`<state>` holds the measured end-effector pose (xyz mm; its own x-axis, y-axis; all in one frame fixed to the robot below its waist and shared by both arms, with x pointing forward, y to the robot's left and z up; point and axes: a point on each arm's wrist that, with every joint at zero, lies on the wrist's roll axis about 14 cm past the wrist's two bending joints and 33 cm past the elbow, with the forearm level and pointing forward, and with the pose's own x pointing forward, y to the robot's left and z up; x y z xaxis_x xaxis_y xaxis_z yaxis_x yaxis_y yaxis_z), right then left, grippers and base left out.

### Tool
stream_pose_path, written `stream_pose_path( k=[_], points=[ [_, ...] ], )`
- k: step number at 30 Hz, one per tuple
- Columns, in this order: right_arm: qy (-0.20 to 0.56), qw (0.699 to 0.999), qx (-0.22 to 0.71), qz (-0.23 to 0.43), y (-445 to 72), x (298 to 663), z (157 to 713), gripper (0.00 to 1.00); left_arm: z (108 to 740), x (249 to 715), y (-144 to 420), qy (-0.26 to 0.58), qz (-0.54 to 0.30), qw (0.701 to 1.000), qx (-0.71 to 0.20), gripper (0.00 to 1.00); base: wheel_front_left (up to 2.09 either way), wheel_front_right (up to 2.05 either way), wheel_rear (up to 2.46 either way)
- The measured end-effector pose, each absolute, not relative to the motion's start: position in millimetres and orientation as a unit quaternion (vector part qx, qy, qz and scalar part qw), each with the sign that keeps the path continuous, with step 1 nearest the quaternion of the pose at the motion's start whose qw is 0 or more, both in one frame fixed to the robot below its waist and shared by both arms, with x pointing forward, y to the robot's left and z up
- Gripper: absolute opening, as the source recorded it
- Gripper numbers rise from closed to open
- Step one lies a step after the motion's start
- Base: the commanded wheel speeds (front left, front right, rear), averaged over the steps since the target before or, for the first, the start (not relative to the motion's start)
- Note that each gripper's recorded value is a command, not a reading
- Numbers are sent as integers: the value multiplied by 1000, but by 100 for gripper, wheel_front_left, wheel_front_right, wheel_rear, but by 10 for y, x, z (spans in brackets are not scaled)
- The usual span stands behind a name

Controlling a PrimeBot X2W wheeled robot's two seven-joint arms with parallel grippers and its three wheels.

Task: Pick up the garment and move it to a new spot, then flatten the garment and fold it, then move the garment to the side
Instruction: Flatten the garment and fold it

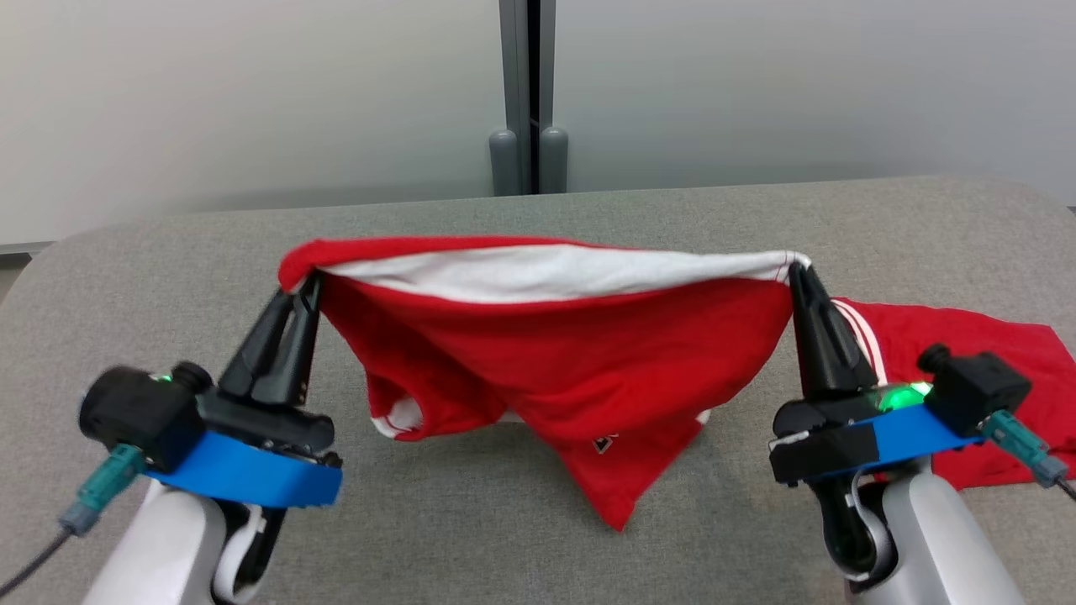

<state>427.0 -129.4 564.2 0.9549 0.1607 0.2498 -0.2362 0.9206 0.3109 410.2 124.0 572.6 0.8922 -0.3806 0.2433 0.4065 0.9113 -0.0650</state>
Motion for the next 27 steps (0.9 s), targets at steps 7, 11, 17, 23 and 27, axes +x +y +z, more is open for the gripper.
stream_pose_path(
  k=[7, 11, 17, 23, 27],
  points=[
    [-219, 957, 145, 126, -1255, 4408, 6417, 0, 6665, 4339, 1391, -232, -218, 947, -43, 0, 0, 0, 0],
    [-241, 954, 106, 144, -1148, 4648, 6630, 0, 6718, 4725, 1513, -209, -216, 954, -13, 0, 0, 0, 0],
    [-245, 957, 46, 148, -1113, 5304, 6782, 0, 6546, 5482, 1570, -161, -211, 964, 18, 0, 0, 0, 0],
    [-281, 955, 12, 90, -1449, 5974, 7101, 0, 6879, 6107, 1521, -224, -201, 953, 18, 0, 0, 0, 0],
    [-311, 947, 17, 74, -1530, 6174, 7286, 0, 6957, 6344, 1479, -242, -196, 950, -17, 0, 0, 0, 0]
  ],
)
